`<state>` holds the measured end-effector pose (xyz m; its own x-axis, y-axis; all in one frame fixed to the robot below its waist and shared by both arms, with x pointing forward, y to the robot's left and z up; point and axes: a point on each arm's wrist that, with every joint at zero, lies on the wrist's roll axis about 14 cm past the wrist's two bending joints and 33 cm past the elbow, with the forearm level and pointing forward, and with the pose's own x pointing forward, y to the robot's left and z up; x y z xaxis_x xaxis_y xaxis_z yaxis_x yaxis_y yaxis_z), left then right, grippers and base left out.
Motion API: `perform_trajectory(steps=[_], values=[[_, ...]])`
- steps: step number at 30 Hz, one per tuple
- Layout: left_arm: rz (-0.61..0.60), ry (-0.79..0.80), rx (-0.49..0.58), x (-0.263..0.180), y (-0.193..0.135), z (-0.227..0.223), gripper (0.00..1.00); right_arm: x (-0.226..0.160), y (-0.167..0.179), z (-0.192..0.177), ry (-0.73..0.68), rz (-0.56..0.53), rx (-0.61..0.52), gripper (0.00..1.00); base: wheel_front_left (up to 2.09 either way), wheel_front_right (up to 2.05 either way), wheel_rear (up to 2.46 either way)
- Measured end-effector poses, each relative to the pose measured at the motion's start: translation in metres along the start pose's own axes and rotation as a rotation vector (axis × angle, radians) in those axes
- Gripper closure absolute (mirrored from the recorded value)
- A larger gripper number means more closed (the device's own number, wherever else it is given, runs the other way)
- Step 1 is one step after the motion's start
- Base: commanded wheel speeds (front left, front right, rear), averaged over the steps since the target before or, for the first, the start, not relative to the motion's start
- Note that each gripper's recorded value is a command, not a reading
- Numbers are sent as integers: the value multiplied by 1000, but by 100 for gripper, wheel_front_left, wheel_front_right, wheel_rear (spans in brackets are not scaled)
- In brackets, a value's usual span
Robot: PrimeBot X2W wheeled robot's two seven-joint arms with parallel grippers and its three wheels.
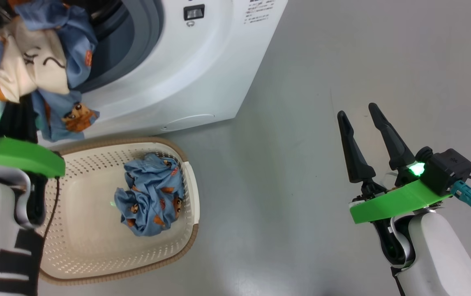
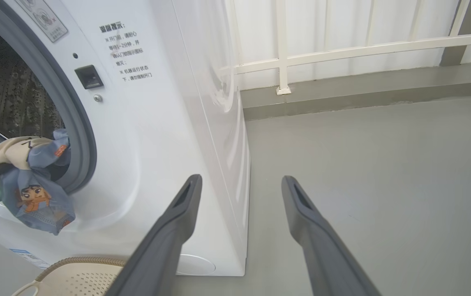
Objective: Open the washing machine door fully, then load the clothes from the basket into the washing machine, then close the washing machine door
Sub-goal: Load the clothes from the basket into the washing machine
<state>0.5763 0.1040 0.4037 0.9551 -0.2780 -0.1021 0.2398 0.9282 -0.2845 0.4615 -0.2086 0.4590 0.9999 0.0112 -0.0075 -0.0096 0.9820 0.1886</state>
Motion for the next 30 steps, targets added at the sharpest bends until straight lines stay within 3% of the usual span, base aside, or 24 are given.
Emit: perform_trajectory(steps=[7,13,26,27,28,29,30], values=[[-31,-69,28,40,-10,33,100,1,-4,-9,22,-10,-3,0,0,0,0],[-54,-32,90,79,-17,37,100,0,-11,-17,42,-32,-9,0,0,0,0],[-16,-113,128,136,-24,64,100,-7,-34,-19,55,-107,-16,0,0,0,0],[-13,-119,129,139,-24,64,79,-8,-35,-20,58,-112,-18,0,0,0,0],[-9,-116,133,140,-24,62,20,-9,-36,-21,60,-115,-19,0,0,0,0],[-4,-106,137,142,-23,58,0,-9,-37,-22,62,-118,-20,0,0,0,0],[-6,-102,142,143,-23,55,0,-9,-38,-23,65,-120,-20,0,0,0,0]])
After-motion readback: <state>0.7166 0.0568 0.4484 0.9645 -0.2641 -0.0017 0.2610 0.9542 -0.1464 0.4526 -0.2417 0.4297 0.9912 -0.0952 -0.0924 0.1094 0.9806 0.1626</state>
